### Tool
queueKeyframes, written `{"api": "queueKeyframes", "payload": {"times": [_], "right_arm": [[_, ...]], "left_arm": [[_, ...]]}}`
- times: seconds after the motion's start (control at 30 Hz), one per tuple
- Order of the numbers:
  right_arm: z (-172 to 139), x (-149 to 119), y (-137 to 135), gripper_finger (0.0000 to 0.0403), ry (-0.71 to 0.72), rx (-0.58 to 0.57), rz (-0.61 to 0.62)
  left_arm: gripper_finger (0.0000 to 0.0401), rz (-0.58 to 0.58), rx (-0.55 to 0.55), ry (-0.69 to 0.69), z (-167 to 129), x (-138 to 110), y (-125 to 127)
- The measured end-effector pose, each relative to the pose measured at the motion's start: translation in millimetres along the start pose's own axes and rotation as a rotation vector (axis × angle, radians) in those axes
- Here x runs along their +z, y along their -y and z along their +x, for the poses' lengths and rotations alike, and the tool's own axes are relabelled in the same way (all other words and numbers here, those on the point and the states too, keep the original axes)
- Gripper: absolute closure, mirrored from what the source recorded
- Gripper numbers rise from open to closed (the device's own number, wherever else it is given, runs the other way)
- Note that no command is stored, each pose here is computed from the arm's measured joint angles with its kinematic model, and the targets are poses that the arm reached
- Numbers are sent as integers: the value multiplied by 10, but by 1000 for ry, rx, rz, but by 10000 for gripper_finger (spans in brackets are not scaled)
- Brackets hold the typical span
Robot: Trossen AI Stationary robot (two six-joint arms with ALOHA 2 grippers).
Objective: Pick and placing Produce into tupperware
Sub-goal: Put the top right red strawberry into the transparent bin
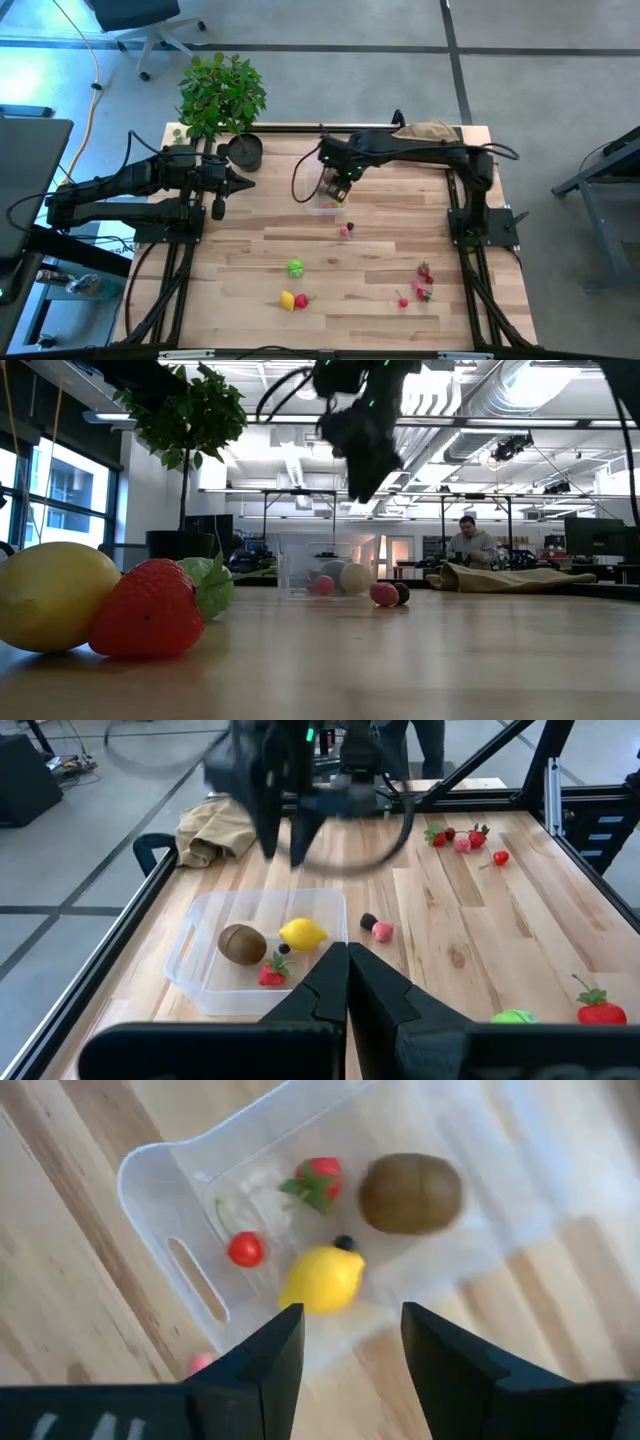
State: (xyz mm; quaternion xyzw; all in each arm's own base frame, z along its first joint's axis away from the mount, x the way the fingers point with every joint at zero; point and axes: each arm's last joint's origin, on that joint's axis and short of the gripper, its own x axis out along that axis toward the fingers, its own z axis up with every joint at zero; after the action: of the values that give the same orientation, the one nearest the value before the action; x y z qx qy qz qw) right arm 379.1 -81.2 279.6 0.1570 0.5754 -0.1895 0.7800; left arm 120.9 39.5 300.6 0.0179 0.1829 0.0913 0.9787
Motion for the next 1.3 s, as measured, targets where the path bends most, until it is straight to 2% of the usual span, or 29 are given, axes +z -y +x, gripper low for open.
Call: {"api": "queueKeyframes", "payload": {"times": [0.1,0.23,0.4,0.47,0.6,0.73,0.83,0.93,1.03,1.13,1.3], "right_arm": [[-259,-151,-5,242,-19,-43,16],[-545,-408,-69,242,-64,-155,17],[-838,-783,-307,242,-94,-278,22],[-929,-933,-446,242,-59,-287,20],[-995,-1352,-654,242,-33,-233,47],[-879,-1929,-677,242,-154,-205,196],[-751,-2360,-704,242,-283,-111,303],[-662,-2675,-715,242,-355,-9,379],[-581,-2864,-743,242,-366,79,423],[-523,-2966,-723,242,-347,112,436],[-392,-3063,-672,242,-274,61,425]], "left_arm": [[400,0,0,0,0,0,0],[400,0,0,-1,1,-1,0],[400,0,0,-1,0,-1,0],[400,0,0,0,0,-1,0],[400,0,0,0,0,-1,0],[400,0,0,-1,0,-1,0],[400,0,0,0,0,0,0],[400,0,0,-1,1,-1,0],[400,0,0,-1,0,-1,1],[400,0,0,0,0,-1,1],[400,0,0,-1,0,-1,0]]}}
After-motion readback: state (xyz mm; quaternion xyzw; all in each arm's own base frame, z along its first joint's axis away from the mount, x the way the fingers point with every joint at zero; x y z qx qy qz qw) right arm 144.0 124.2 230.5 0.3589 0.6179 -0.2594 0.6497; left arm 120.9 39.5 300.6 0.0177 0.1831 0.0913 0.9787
